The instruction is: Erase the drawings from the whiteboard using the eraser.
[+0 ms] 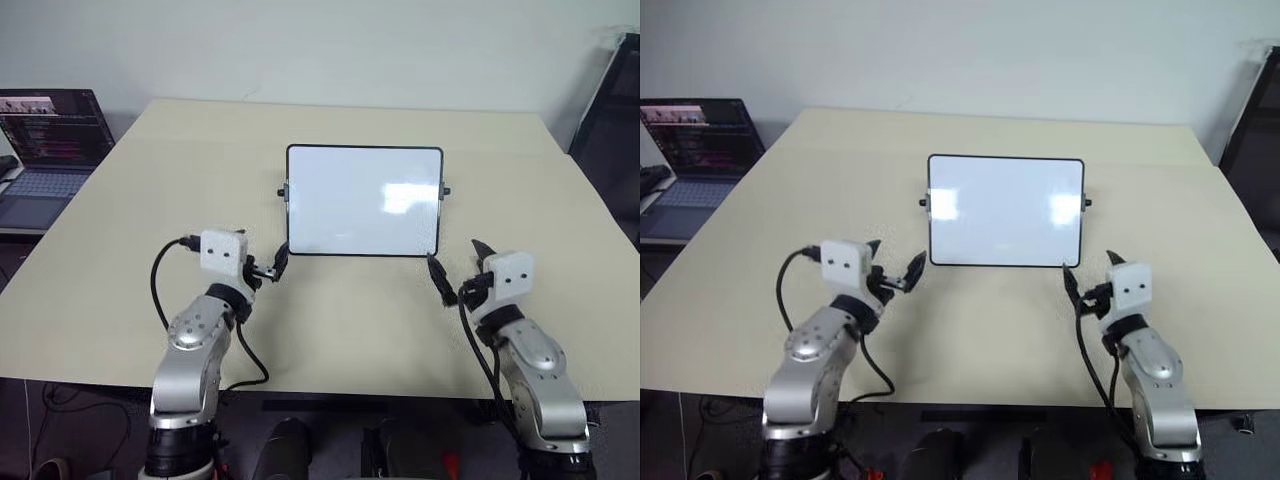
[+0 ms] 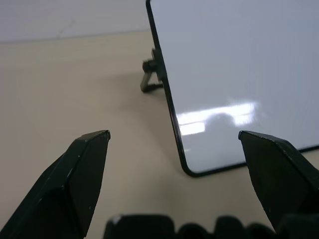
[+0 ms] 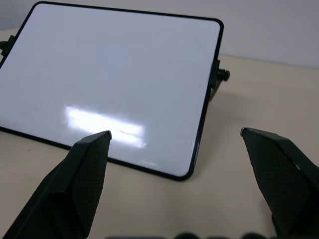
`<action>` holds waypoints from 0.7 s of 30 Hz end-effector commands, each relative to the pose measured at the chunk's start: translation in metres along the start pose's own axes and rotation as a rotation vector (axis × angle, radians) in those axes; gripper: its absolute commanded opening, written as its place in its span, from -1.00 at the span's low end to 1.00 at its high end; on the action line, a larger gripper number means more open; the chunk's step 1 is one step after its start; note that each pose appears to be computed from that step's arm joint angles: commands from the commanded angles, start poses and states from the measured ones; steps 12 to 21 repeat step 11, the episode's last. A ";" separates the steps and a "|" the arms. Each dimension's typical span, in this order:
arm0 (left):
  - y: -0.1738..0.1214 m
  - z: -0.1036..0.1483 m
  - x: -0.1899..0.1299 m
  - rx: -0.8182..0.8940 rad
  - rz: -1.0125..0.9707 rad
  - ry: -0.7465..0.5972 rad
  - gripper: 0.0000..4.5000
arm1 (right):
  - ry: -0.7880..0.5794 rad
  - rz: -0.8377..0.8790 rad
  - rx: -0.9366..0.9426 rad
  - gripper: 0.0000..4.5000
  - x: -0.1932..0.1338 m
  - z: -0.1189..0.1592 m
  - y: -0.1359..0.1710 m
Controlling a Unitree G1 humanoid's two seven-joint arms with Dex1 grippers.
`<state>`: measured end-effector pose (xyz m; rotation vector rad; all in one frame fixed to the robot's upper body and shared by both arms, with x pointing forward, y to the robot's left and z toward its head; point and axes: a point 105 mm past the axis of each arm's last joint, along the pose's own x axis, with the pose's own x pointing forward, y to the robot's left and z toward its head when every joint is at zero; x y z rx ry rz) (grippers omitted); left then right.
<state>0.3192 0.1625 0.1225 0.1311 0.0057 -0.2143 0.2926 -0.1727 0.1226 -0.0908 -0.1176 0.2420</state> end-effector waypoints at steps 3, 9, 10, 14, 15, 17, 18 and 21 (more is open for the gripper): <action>0.004 0.002 -0.008 0.030 0.054 -0.019 1.00 | -0.071 -0.084 0.035 0.98 -0.021 0.015 -0.011; -0.002 -0.012 -0.012 0.017 0.064 0.008 1.00 | -0.053 -0.156 0.024 0.98 -0.037 0.014 -0.019; -0.003 -0.013 -0.013 0.017 0.059 0.008 1.00 | -0.053 -0.166 0.023 0.98 -0.039 0.014 -0.020; -0.004 -0.014 -0.013 0.011 0.054 0.011 1.00 | -0.047 -0.177 0.037 0.98 -0.043 0.013 -0.019; -0.004 -0.014 -0.013 0.011 0.054 0.011 1.00 | -0.047 -0.177 0.037 0.98 -0.043 0.013 -0.019; -0.004 -0.014 -0.013 0.011 0.054 0.011 1.00 | -0.047 -0.177 0.037 0.98 -0.043 0.013 -0.019; -0.004 -0.014 -0.013 0.011 0.054 0.011 1.00 | -0.047 -0.177 0.037 0.98 -0.043 0.013 -0.019; -0.004 -0.014 -0.013 0.011 0.054 0.011 1.00 | -0.047 -0.177 0.037 0.98 -0.043 0.013 -0.019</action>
